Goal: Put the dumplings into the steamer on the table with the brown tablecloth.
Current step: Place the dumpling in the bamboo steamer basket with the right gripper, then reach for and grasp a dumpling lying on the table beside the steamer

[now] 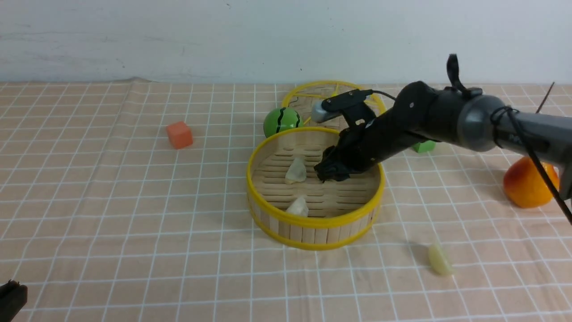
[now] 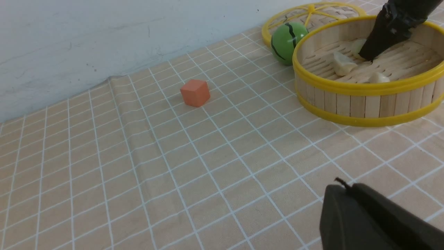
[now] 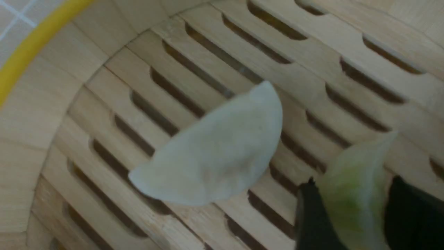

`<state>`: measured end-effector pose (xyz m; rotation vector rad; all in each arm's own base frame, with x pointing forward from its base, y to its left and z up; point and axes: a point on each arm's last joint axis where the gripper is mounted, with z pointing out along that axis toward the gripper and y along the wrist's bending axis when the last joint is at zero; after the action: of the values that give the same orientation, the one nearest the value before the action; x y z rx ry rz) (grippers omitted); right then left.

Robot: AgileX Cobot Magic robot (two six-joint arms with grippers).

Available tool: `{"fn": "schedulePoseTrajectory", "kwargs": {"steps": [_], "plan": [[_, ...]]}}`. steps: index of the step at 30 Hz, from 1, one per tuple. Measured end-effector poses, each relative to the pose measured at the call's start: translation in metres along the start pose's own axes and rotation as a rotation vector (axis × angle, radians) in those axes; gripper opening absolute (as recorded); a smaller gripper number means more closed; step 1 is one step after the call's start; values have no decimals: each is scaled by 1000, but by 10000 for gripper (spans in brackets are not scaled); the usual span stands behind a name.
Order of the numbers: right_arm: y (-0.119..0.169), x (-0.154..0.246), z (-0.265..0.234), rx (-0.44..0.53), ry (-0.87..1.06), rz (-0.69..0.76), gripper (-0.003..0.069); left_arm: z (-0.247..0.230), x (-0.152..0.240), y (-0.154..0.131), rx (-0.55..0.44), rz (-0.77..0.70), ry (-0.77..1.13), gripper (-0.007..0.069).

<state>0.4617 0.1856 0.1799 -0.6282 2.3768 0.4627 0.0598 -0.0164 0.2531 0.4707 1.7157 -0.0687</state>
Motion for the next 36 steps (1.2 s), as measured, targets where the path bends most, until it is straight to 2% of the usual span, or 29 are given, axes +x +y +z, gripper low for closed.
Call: {"fn": "schedulePoseTrajectory", "kwargs": {"steps": [4, 7, 10, 11, 13, 14, 15, 18, 22, 28, 32, 36], "plan": [[4, -9, -26, -29, 13, 26, 531, 0, 0, 0, 0, -1, 0, 15], [11, -29, -77, -27, -26, -19, 589, 0, 0, 0, 0, -1, 0, 18], [13, -40, -141, 3, -47, -77, 585, 0, 0, 0, 0, -1, 0, 20], [15, -43, -148, 7, -55, -82, 583, 0, 0, 0, 0, -1, 0, 20], [8, -37, -198, 43, 14, -43, 535, 0, 0, 0, 0, -1, -1, 20], [8, -34, -201, 45, 37, -30, 526, 0, 0, 0, 0, -1, -1, 20], [1, -23, -211, 59, 118, 46, 492, 0, 0, 0, 0, -1, -1, 20], [-10, -2, -207, 72, 233, 157, 439, 0, 0, 0, 0, -1, -1, 21], [-22, 54, -163, 102, 397, 278, 368, 0, 0, 0, 1, -2, -1, 26], [-28, 94, -131, 131, 410, 321, 356, 0, 0, 0, 1, -2, 0, 29], [-28, 123, -105, 84, 478, 381, 356, 0, 0, 0, 1, -2, 2, 36], [-28, 131, -95, 41, 512, 349, 343, 0, 0, 0, 1, -3, 3, 38]]}}
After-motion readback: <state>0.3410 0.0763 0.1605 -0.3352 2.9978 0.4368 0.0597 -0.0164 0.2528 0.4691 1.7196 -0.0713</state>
